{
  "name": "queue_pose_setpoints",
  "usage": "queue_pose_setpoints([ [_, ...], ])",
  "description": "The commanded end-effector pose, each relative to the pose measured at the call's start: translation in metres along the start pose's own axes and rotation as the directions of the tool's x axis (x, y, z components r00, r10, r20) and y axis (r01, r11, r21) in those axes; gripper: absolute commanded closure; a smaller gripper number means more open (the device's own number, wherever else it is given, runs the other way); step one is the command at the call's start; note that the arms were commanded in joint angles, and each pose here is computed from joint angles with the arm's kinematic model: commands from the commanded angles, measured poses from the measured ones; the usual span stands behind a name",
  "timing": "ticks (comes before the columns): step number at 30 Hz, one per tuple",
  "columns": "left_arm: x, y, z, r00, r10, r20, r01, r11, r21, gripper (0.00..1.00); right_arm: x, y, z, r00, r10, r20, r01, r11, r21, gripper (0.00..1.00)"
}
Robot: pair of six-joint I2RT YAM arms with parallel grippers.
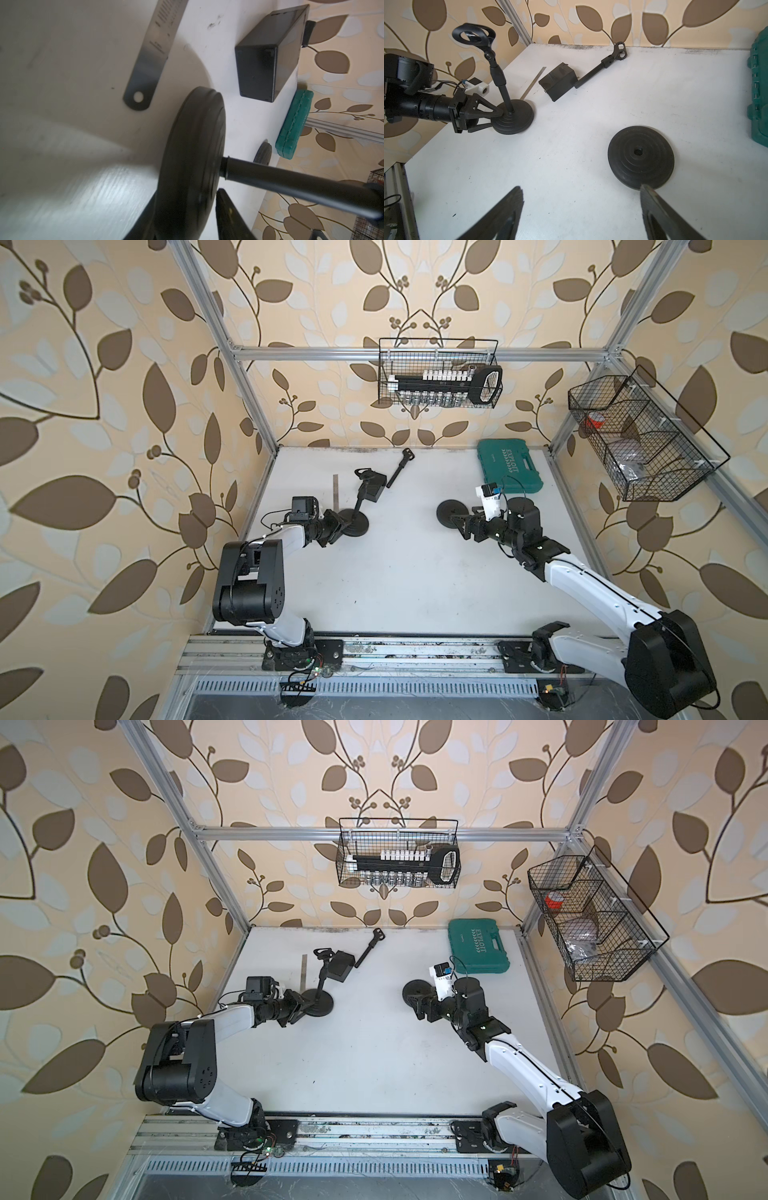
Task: Assemble a microphone stand
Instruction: Place the microphone stand at the center of the board, then pick up the microphone stand pole from the center of the board.
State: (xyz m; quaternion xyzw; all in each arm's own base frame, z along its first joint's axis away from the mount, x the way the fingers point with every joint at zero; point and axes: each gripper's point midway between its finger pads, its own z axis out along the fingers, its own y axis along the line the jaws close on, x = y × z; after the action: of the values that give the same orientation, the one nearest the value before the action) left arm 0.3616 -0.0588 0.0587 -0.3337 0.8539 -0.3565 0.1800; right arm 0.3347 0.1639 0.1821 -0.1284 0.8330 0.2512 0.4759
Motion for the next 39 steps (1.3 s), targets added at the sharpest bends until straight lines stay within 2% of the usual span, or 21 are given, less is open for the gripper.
queue_pose_setpoints([
  [1,-0.003,0.004,-0.012,0.998,0.041,0.038,-0.04,0.999,-0.025,0.59,0.004,0.002,-0.004,1.0,0.01,-0.004,-0.01,1.0,-0.012,0.12],
  [11,0.002,0.021,-0.025,0.997,0.05,0.05,-0.044,0.993,-0.113,0.59,0.004,0.002,-0.004,1.0,0.01,-0.007,-0.01,1.0,-0.015,0.12],
  [15,0.017,0.012,-0.037,0.998,0.048,0.046,-0.046,0.998,-0.05,0.61,0.006,-0.002,-0.003,1.0,0.011,-0.016,-0.011,1.0,0.006,0.12],
  [19,0.037,0.014,-0.05,0.997,0.062,0.052,-0.059,0.997,-0.042,0.61,0.01,-0.008,0.001,0.998,0.026,-0.056,-0.024,0.999,0.035,0.12],
  [23,0.061,0.008,-0.058,0.99,0.121,0.073,-0.12,0.993,-0.013,0.63,0.013,-0.014,0.003,0.995,0.061,-0.082,-0.055,0.996,0.072,0.13],
  [26,0.08,-0.01,-0.061,0.969,0.224,0.106,-0.227,0.974,0.016,0.64,0.013,-0.014,0.004,0.992,0.079,-0.096,-0.071,0.994,0.079,0.13],
  [29,0.101,-0.035,-0.066,0.924,0.356,0.14,-0.364,0.931,0.035,0.66,0.016,-0.015,0.006,0.99,0.088,-0.112,-0.079,0.993,0.084,0.14],
  [32,0.116,-0.062,-0.073,0.855,0.483,0.19,-0.498,0.867,0.038,0.68,0.018,-0.016,0.008,0.988,0.09,-0.123,-0.08,0.993,0.085,0.14],
  [34,0.125,-0.081,-0.075,0.782,0.58,0.23,-0.599,0.801,0.016,0.69,0.019,-0.016,0.009,0.988,0.092,-0.128,-0.082,0.993,0.086,0.14],
  [37,0.134,-0.113,-0.072,0.645,0.71,0.281,-0.734,0.679,-0.032,0.67,0.02,-0.018,0.01,0.987,0.096,-0.131,-0.084,0.992,0.091,0.14],
  [39,0.138,-0.14,-0.062,0.569,0.777,0.271,-0.8,0.598,-0.036,0.67,0.021,-0.019,0.012,0.985,0.098,-0.138,-0.086,0.992,0.095,0.13],
])
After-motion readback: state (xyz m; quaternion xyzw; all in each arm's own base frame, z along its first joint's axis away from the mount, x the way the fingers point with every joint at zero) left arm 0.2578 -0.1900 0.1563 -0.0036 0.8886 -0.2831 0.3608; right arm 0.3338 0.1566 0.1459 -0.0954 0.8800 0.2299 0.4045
